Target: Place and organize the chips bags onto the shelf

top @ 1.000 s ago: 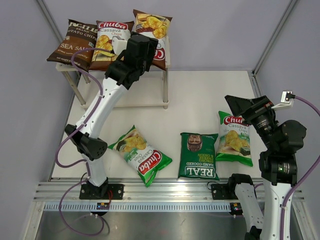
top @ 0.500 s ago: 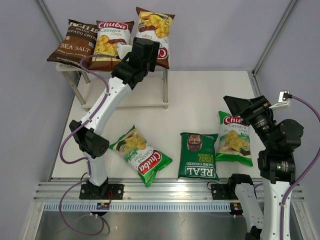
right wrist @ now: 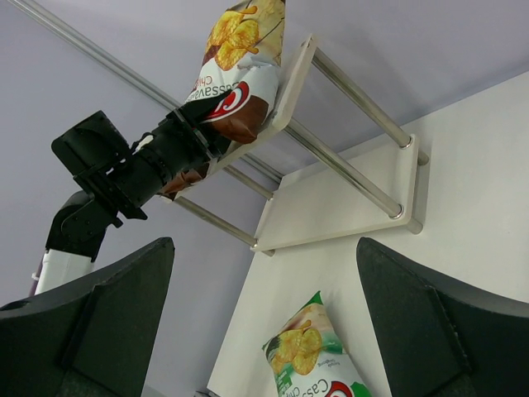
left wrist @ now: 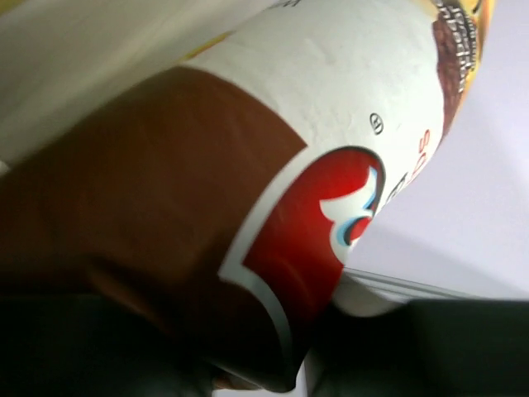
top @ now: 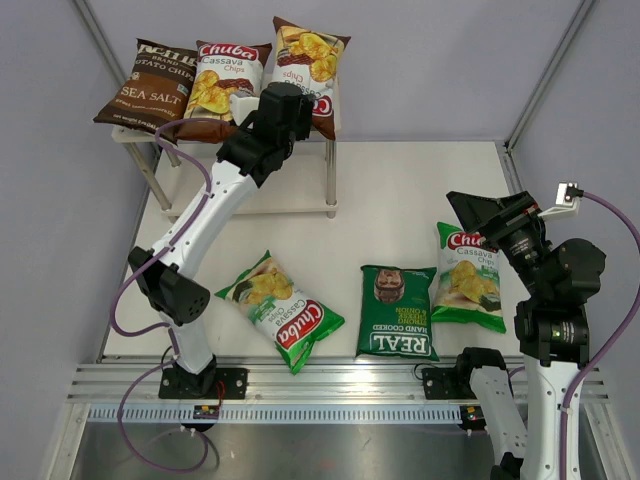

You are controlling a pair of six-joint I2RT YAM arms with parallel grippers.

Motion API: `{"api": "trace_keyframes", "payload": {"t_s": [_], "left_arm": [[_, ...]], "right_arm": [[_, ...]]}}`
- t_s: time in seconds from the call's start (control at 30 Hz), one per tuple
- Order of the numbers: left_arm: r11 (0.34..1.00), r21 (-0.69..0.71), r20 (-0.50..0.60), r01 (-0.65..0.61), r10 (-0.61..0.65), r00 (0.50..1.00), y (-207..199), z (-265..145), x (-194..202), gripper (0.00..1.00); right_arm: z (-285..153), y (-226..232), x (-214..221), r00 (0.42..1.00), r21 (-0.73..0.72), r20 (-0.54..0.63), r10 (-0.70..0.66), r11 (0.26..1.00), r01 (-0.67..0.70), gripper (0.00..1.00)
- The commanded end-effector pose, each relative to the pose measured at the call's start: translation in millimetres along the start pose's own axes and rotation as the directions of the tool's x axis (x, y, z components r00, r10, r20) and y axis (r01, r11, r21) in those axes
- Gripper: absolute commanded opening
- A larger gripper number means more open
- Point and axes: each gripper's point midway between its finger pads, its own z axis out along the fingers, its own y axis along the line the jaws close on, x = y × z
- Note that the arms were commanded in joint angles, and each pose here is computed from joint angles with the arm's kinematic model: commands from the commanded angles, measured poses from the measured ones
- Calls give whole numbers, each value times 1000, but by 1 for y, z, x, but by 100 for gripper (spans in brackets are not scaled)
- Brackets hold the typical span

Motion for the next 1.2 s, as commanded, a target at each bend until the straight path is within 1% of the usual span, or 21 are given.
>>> {"api": "trace_keyframes", "payload": {"t_s": [0.0, 0.07, 0.17, 0.37, 0.43, 0.47, 0.5, 0.53, 0.6, 0.7, 0.73, 0.8, 0.97, 1.0, 1.07, 1.17], "left_arm": [[997, -68, 32, -35, 37, 999, 18, -12, -6, 22], [998, -51, 33, -27, 29, 999, 10, -14, -6, 22], [999, -36, 34, -13, 14, 999, 1, -16, -6, 19], [999, -49, 55, 22, -19, 998, -9, -21, -12, 19], [1000, -14, 73, 25, -24, 997, -25, -27, -18, 20], [999, -29, 80, 16, -14, 997, -21, -25, -19, 22], [1000, -22, 78, 21, -19, 997, -26, -27, -19, 25], [999, -26, 78, 20, -18, 997, -25, -26, -19, 32], [999, -47, 70, 22, -18, 997, -19, -22, -17, 37], [997, -69, 55, 23, -20, 998, -13, -17, -17, 49], [997, -74, 52, 22, -18, 998, -11, -16, -16, 57], [998, -69, 47, 14, -11, 999, -13, -16, -16, 64], [999, -43, 52, -28, 30, 998, -24, -29, -23, 75], [998, -59, 57, -33, 36, 998, -18, -27, -24, 78], [998, -59, 46, -33, 36, 998, -16, -28, -24, 80], [994, -98, 17, -46, 48, 999, -1, -21, -15, 82]], "right_arm": [[-2, 16, -3, 1000, -60, 5, -17, 998, 18, 100], [-3, 16, -3, 1000, -58, 3, -19, 998, 19, 99], [-4, 16, -3, 1000, -51, 3, -25, 998, 26, 99], [-4, 19, -4, 1000, -59, 1, -24, 998, 24, 100], [-5, 20, -3, 1000, -61, -1, -23, 998, 23, 99], [-5, 20, -3, 1000, -61, -1, -25, 998, 25, 99], [-5, 20, -3, 1000, -61, 0, -23, 998, 23, 100], [-4, 20, -4, 1000, -60, 4, -26, 998, 26, 99], [-4, 20, -4, 1000, -64, 2, -21, 998, 21, 99], [-5, 22, -3, 1000, -67, -2, -23, 997, 22, 99], [-5, 22, -3, 1000, -66, -3, -23, 998, 23, 99], [-6, 21, -3, 1000, -62, -2, -28, 998, 28, 99], [-6, 20, -1, 1000, -61, -5, -25, 998, 24, 99], [-6, 21, -2, 1000, -65, -4, -22, 998, 22, 99], [-6, 20, 0, 1000, -68, -8, -16, 998, 16, 100], [-6, 21, 1, 1000, -76, -12, -10, 997, 9, 99]]}}
